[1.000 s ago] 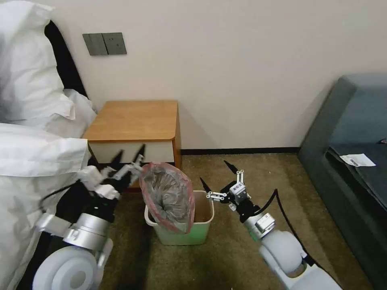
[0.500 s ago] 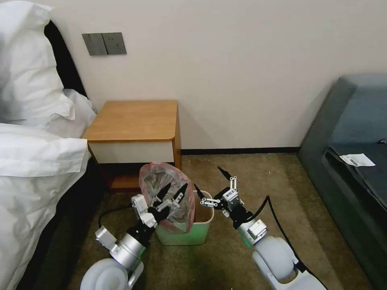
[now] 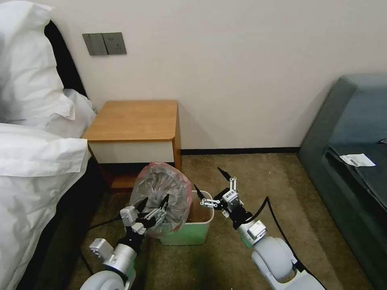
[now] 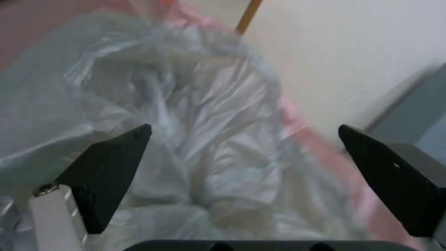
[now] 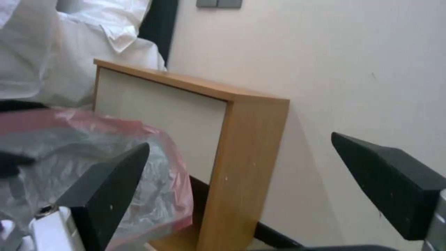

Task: Pick up the garbage bag from the table and place it over the trash can.

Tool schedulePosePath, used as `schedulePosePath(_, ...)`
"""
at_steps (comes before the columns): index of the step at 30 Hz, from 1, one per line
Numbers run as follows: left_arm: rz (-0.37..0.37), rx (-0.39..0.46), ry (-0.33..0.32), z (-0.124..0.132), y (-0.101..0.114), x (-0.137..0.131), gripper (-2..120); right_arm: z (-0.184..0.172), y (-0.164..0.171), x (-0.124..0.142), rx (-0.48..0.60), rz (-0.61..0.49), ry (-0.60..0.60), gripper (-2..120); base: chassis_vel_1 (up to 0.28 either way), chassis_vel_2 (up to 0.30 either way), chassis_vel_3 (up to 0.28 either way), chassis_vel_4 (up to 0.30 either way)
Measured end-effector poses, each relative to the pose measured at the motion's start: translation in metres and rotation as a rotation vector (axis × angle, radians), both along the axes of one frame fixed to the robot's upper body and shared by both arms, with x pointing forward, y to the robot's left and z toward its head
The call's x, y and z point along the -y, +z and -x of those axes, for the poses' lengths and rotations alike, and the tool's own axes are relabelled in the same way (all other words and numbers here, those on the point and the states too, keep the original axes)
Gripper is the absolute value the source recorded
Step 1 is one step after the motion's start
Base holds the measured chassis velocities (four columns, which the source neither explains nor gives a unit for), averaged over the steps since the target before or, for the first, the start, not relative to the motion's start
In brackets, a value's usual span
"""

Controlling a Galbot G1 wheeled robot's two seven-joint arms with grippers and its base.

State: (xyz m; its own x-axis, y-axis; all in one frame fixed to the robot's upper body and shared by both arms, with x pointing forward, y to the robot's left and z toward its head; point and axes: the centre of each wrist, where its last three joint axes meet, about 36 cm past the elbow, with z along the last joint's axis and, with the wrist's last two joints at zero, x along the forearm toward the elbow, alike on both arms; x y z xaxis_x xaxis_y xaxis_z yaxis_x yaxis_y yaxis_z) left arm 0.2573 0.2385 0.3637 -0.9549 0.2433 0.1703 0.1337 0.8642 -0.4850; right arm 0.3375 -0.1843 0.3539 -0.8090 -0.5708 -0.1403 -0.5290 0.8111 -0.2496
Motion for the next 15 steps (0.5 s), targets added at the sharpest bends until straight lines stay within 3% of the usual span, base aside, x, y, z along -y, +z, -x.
schedulePosePath(6,-0.059,-0.012,0.041,-0.0058,-0.0093,0.0044,100,0.0038,-0.0018,0.0008,0.001,-0.002,0.002,100,0.0,0.0,0.0,0.0)
schedulePosePath(15,-0.059,0.0,0.097,-0.0097,-0.0075,0.0048,100,0.0075,-0.0077,0.0003,-0.01,0.001,0.0,100,0.0,0.0,0.0,0.0)
